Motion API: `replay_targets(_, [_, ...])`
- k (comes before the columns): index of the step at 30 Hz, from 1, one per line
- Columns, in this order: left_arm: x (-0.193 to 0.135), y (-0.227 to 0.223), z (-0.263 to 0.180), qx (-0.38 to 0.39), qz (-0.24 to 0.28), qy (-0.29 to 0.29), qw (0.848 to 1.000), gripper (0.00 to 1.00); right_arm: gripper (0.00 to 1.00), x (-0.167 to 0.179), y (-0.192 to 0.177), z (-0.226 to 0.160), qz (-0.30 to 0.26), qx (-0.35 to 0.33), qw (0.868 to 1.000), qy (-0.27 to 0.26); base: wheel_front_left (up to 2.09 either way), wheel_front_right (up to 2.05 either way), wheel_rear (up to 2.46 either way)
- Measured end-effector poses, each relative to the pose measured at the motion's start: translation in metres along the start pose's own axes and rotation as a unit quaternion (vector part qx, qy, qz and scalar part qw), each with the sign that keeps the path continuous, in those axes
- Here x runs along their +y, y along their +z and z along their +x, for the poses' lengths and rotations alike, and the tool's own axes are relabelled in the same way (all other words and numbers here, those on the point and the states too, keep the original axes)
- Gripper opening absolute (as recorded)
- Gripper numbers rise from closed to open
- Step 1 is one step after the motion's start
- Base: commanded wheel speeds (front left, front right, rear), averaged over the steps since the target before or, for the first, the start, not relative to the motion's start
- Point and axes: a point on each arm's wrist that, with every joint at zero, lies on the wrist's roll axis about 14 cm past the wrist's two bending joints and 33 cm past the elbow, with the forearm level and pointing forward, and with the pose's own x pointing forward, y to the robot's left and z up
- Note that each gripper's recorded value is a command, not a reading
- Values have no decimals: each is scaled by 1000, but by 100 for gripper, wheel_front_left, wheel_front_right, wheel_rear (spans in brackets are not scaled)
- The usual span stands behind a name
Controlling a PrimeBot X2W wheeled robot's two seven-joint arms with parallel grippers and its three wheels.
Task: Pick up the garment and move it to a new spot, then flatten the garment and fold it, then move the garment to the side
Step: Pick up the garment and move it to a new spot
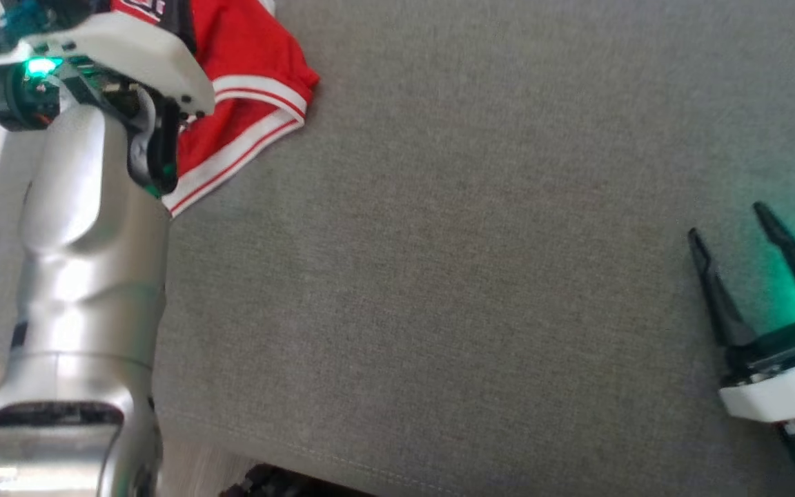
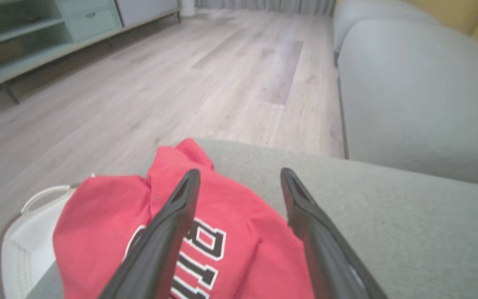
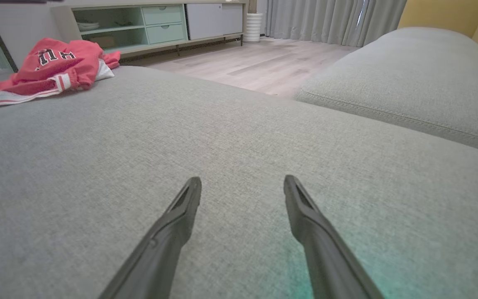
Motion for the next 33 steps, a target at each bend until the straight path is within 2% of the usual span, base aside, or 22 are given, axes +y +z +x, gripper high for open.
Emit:
replay_targets(4, [13,-61,12,114,-27,31,993,100,100,-9,-3,4,-9,-7,1000,6,0,0,0])
replay_targets(8, [13,-121,2,214,-97,41,971,100,100,-11,-1,7,-15,-14,1000,14,0,0,0])
replay_targets(10, [10,-127,4,228,-115,36,966,100,100,-12,0,7,-17,-15,1000,14,0,0,0])
replay_targets(14, [5,-127,9,249,-116,32,961,100,100,-13,1,8,-16,-16,1000,14,0,0,0])
replay_targets(15, [4,-127,10,250,-117,29,961,81,100,-13,1,8,-16,-15,1000,14,0,0,0])
replay_targets(16, [4,-127,11,249,-116,29,961,23,100,-13,1,8,-16,-15,1000,14,0,0,0])
replay_targets(17, [4,-126,12,243,-116,27,963,0,100,-13,1,8,-16,-15,1000,13,0,0,0])
replay_targets(24, [3,-90,15,142,-114,17,983,0,100,-13,8,2,-13,-19,1000,-1,0,0,0])
replay_targets(29, [-2,-29,11,53,-79,-15,995,0,100,3,26,-6,3,-33,999,-12,0,0,0])
replay_targets(33, [-14,27,-3,-11,-51,-45,998,0,100,15,55,-18,10,-65,997,-30,0,0,0])
